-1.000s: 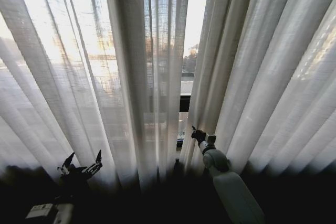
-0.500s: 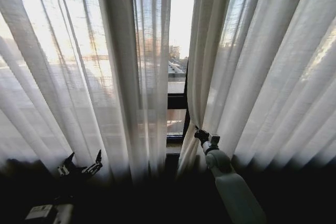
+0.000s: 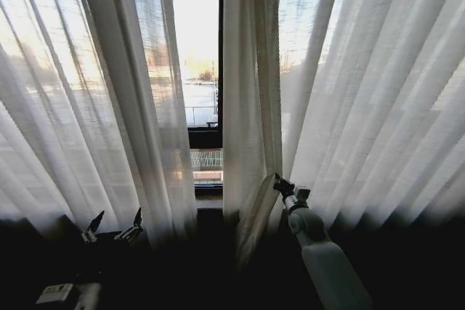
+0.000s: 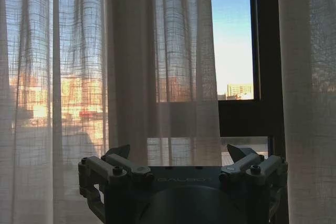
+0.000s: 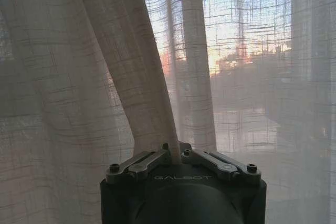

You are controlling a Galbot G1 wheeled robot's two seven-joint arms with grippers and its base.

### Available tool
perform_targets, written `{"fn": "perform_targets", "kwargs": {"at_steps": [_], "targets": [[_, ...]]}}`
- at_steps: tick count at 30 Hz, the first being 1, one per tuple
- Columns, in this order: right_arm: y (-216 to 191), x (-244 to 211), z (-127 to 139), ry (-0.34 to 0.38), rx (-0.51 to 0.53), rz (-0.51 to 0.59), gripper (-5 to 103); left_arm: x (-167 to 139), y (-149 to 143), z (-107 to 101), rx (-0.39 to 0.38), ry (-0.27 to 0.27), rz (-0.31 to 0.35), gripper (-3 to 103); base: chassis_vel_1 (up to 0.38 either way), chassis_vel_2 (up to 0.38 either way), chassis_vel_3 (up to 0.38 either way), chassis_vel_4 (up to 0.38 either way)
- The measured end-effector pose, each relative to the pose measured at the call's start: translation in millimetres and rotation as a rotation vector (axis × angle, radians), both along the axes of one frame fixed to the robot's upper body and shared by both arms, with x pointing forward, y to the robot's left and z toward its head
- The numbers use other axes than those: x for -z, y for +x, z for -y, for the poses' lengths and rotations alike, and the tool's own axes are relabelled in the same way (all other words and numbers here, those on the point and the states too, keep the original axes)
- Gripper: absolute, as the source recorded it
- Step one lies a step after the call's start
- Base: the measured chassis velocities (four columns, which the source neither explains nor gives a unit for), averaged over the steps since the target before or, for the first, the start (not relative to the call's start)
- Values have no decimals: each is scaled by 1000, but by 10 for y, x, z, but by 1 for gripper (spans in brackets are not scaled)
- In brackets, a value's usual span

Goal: Open the curtains by pulling them apart, changing their state from closed to fully open.

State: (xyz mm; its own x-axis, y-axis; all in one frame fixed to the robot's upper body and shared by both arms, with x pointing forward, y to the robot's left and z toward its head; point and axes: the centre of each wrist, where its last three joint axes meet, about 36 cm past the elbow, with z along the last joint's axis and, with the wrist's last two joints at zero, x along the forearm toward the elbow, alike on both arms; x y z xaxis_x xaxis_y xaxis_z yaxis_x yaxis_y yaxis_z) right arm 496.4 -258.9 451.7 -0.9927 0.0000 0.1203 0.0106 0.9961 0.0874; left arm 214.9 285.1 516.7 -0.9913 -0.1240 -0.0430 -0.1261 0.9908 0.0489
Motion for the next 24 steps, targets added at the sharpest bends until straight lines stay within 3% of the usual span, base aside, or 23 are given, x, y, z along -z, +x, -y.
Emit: {"fn": "perform_targets", "kwargs": {"at_steps": [24], "targets": [[-43, -37, 18, -7, 5, 7, 0, 10, -21, -5, -2, 0, 7, 100, -352, -353, 346, 352]]}}
